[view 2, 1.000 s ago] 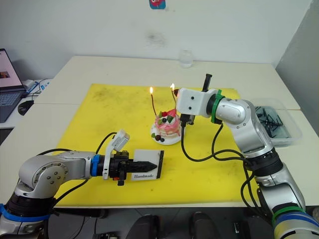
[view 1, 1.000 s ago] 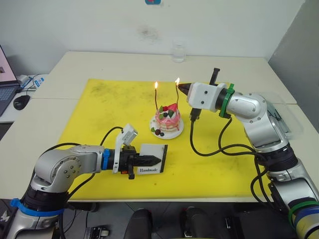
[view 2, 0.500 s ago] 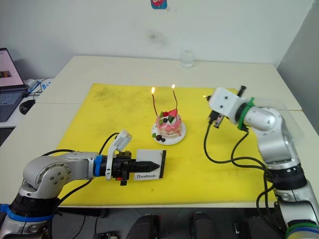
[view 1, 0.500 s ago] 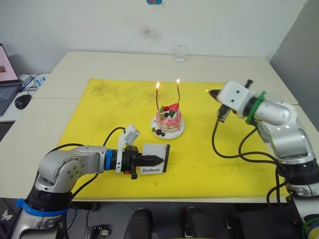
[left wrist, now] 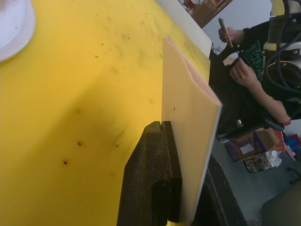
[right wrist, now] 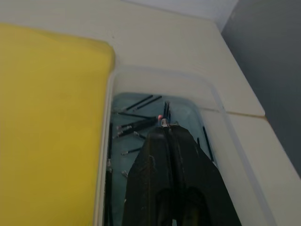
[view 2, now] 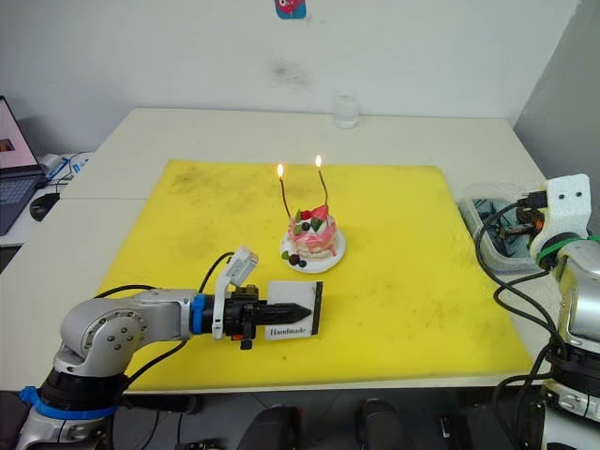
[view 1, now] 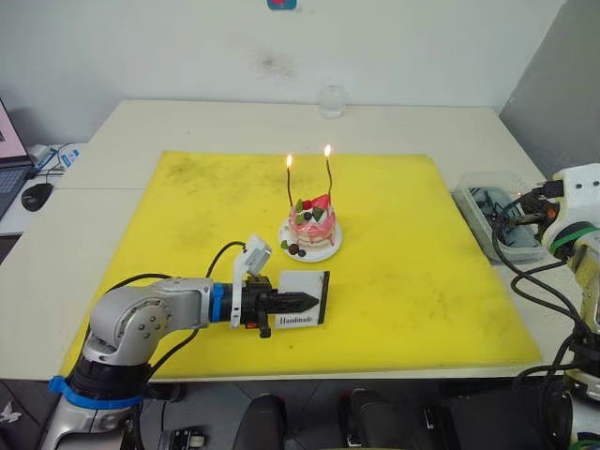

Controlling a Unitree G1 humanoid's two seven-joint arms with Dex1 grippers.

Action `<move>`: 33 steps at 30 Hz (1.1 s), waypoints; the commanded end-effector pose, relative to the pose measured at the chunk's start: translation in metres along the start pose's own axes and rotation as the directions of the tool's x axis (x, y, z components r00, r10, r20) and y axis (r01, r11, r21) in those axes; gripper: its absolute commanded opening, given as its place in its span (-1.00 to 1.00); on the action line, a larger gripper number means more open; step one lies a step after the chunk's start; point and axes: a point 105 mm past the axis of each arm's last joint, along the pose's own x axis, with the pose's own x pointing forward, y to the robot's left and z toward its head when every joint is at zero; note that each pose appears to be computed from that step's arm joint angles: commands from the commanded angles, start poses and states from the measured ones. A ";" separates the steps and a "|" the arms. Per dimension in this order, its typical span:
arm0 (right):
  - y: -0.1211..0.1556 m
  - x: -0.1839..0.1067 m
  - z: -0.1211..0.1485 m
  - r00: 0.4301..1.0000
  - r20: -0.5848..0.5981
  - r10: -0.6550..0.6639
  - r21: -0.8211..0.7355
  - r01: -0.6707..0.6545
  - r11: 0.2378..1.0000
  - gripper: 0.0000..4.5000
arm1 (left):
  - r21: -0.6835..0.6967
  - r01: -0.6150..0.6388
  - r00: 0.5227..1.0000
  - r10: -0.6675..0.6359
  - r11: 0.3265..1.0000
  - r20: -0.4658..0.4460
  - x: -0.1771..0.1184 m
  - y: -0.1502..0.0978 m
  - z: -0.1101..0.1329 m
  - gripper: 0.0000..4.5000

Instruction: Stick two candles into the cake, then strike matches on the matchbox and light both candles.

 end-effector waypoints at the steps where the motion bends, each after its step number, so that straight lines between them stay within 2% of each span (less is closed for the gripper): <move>1: -0.018 0.009 0.002 0.996 -0.001 -0.088 0.048 0.088 0.995 -0.80 | 0.034 0.013 1.000 -0.014 0.999 0.021 0.004 -0.006 0.005 -1.00; 3: -0.023 0.015 0.000 0.993 -0.008 -0.114 0.069 0.114 0.991 -0.55 | 0.032 0.012 1.000 -0.013 0.999 0.026 0.005 -0.007 0.005 -1.00; 12: -0.022 0.012 0.017 0.989 0.084 -0.126 0.047 0.122 0.991 0.90 | 0.017 -0.012 0.999 0.011 1.000 0.044 0.005 -0.005 0.004 -1.00; 13: -0.023 0.009 0.021 0.987 0.105 -0.125 0.029 0.123 0.992 0.99 | 0.014 -0.016 0.999 0.015 1.000 0.048 0.004 -0.005 0.005 -1.00; 16: -0.020 -0.004 0.039 0.977 0.189 -0.102 -0.037 0.111 0.993 0.99 | -0.012 -0.029 0.998 0.030 1.000 0.056 0.000 -0.004 0.006 -1.00; 20: 0.004 -0.024 0.062 0.955 0.294 0.031 -0.167 0.020 0.986 0.99 | -0.070 -0.019 0.998 0.023 0.997 0.058 -0.006 -0.009 0.011 -1.00; 23: 0.044 -0.042 0.067 0.918 0.296 0.264 -0.285 -0.179 0.942 0.99 | -0.118 -0.006 0.999 0.012 0.993 0.043 -0.003 -0.016 0.011 -1.00; 26: 0.087 -0.065 0.057 0.831 0.211 0.515 -0.345 -0.430 0.834 0.99 | -0.152 -0.059 0.997 0.065 0.987 0.035 0.003 -0.009 0.012 -1.00; 28: 0.111 -0.082 0.046 0.749 0.127 0.651 -0.348 -0.581 0.736 0.99 | -0.175 -0.106 0.994 0.110 0.979 0.009 0.009 -0.003 0.008 -1.00; 31: 0.140 -0.107 0.032 0.614 0.022 0.789 -0.317 -0.745 0.588 0.99 | -0.204 -0.125 0.992 0.118 0.971 -0.044 0.018 -0.002 -0.003 -1.00; 33: 0.153 -0.119 0.026 0.544 -0.027 0.838 -0.295 -0.806 0.514 0.99 | -0.216 -0.148 0.988 0.132 0.965 -0.084 0.021 -0.001 -0.012 -1.00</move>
